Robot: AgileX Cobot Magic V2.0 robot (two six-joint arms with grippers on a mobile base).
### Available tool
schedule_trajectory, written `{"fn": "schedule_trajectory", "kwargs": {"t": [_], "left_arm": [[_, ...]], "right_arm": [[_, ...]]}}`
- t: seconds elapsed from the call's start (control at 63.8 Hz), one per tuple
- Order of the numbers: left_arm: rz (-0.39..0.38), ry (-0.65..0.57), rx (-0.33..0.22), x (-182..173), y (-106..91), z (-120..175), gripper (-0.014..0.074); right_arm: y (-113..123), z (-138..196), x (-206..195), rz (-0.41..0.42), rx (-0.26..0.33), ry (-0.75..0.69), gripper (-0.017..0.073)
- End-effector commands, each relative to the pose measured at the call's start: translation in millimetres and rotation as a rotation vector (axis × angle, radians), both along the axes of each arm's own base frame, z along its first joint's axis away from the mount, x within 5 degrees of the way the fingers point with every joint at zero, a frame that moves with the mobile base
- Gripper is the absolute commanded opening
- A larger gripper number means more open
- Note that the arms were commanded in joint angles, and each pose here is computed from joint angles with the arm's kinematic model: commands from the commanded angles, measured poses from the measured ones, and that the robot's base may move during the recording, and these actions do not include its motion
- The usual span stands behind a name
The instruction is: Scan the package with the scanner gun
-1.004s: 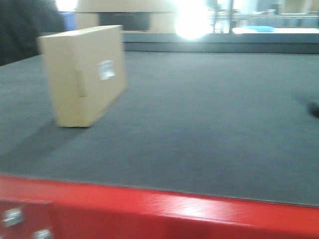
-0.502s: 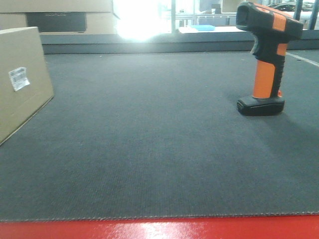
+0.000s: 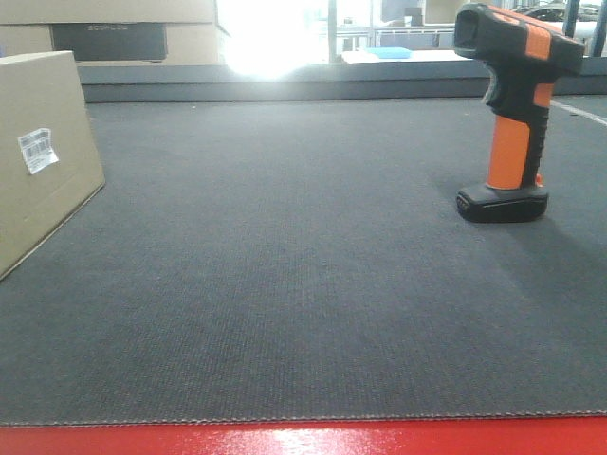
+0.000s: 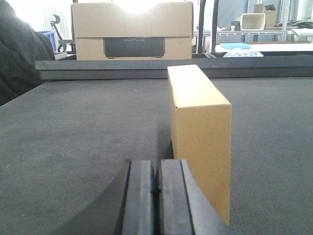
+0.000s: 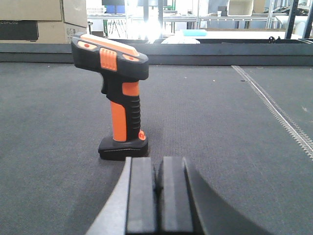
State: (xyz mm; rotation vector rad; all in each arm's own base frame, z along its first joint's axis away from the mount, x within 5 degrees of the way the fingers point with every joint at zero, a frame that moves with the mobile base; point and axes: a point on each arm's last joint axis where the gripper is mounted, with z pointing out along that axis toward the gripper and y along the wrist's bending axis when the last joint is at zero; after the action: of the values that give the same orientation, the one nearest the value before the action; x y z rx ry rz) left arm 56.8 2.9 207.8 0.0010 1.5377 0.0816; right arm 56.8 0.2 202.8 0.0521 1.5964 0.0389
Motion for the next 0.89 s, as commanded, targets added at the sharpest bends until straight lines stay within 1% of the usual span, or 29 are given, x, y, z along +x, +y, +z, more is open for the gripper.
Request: {"fn": "schedule_trajectory", "kwargs": {"t": [0.0,0.878], "left_arm": [[-0.004,-0.025,0.006,-0.5,-0.2,2.9,-0.0111],[-0.004,-0.025,0.006,-0.5,-0.2,2.9,-0.0111]], "right_arm": [[-0.1,1.7,-0.3,0.000,-0.006,-0.018,-0.0166],[-0.1,1.7,-0.3,0.000,-0.006,-0.018,-0.0166]]}}
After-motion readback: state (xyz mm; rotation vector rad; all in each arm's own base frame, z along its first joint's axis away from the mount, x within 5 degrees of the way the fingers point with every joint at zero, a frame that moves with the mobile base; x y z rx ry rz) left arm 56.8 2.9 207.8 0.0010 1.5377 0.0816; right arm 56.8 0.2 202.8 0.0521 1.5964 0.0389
